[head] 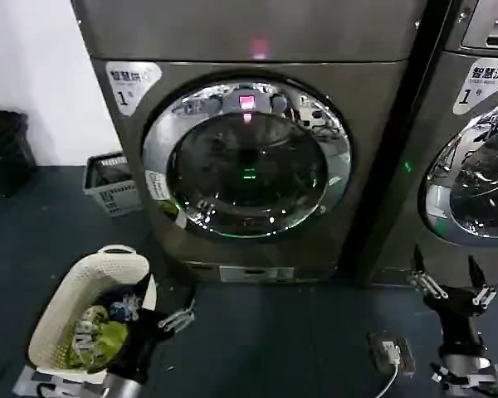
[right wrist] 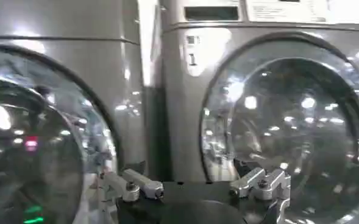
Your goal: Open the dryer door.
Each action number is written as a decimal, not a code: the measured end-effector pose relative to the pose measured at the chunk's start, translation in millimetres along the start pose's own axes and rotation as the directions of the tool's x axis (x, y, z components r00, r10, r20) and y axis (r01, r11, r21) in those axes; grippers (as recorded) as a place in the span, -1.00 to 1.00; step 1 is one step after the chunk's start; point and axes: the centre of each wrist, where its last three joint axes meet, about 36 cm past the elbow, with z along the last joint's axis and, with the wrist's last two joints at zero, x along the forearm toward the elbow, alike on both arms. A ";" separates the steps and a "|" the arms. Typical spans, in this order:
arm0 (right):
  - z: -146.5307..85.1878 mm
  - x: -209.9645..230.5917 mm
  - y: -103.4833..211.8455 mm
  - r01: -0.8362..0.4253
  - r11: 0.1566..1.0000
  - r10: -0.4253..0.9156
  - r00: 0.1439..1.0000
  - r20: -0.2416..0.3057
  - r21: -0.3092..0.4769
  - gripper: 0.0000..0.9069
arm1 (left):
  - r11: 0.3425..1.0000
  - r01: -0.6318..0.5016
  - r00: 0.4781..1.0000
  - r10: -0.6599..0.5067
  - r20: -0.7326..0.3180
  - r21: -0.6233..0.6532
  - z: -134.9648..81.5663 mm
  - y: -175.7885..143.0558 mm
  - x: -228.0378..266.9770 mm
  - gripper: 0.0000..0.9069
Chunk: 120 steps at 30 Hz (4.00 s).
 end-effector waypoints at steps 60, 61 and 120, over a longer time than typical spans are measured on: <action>51.1 -285.3 192.8 0.826 0.561 -0.809 0.560 -0.176 0.052 1.00 | 1.000 -0.016 0.999 0.016 -0.030 -0.011 -5.4 -5.9 7.8 1.00; 51.4 -287.3 196.4 0.828 0.558 -0.812 0.557 -0.175 0.049 1.00 | 1.000 -0.017 0.999 0.016 -0.029 -0.013 -5.5 -5.8 7.6 1.00; 81.7 -341.4 298.3 0.818 0.575 -0.805 0.562 -0.191 -0.017 1.00 | 1.000 -0.024 0.999 0.024 -0.031 -0.010 -14.0 -17.4 10.0 1.00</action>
